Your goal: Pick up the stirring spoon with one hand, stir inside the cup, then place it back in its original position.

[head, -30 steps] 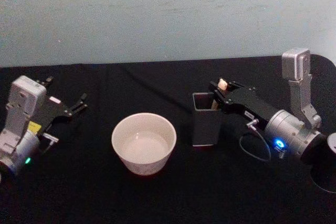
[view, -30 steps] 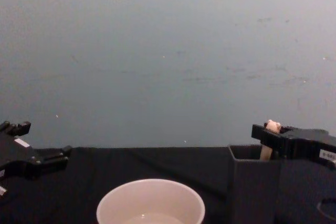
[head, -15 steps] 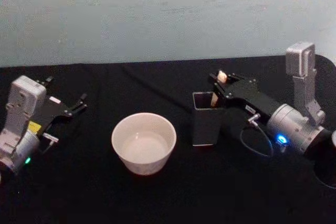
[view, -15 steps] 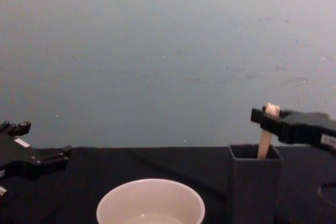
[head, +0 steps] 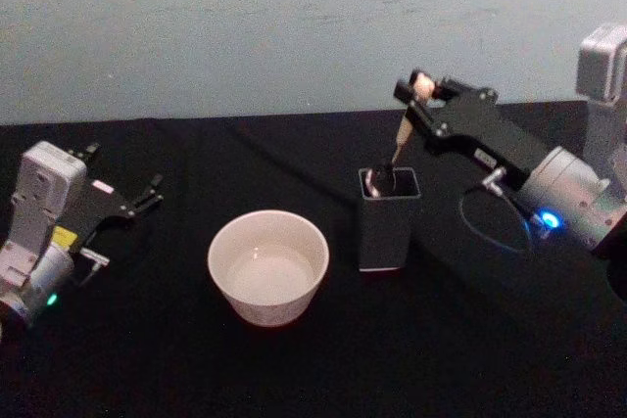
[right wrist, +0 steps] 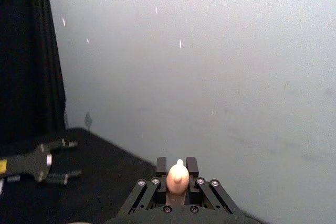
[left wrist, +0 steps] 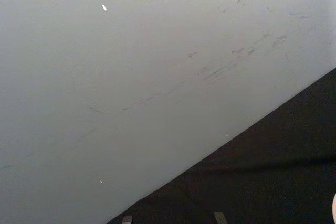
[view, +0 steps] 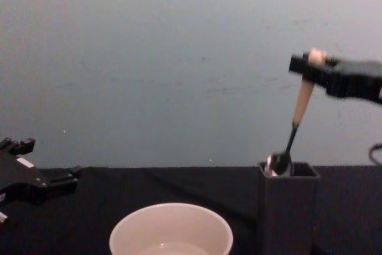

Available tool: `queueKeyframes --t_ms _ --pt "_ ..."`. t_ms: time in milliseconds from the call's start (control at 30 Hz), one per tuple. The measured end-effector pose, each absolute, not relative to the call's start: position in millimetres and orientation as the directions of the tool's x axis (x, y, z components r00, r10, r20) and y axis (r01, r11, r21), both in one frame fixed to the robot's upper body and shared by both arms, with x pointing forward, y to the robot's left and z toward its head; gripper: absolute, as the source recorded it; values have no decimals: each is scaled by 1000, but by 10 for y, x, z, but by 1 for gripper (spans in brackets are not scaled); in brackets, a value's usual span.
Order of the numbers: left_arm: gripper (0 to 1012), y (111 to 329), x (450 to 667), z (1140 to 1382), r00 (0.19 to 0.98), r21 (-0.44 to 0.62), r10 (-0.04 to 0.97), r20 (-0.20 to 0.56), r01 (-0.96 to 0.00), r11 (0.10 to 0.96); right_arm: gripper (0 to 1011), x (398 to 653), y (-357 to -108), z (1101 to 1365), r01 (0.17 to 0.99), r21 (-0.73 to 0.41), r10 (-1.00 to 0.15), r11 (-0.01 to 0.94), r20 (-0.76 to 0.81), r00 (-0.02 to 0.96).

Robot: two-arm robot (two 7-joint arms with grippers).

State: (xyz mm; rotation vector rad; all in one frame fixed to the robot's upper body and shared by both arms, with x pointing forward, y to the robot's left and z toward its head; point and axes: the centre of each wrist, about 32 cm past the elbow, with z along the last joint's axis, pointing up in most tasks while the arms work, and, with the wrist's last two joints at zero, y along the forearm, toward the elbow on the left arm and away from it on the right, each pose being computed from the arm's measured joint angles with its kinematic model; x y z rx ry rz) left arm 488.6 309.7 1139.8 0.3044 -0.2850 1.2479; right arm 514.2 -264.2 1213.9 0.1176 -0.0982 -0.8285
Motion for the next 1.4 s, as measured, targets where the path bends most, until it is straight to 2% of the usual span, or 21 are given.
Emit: queueKeyframes --t_ms 267,500,767,1067,1400 --pt "1001 3097 4886 11398 292 70 880 374 -955 287 214 5219 -2590 12321 697 230 -726 680 71 684" --pt "1001 3097 4886 11398 292 70 880 374 -955 287 214 5309 -2430 12323 645 252 -680 722 84 728" --pt "1001 3097 4886 11398 292 70 880 374 -955 287 214 5446 -2189 12113 542 215 -573 812 119 811" --pt "1001 3097 4886 11398 292 70 880 374 -955 287 214 5534 -2018 11858 452 183 -480 873 156 863" --pt "1001 3096 4886 11398 292 70 880 374 -955 287 214 5623 -1917 11605 404 143 -426 904 201 882"
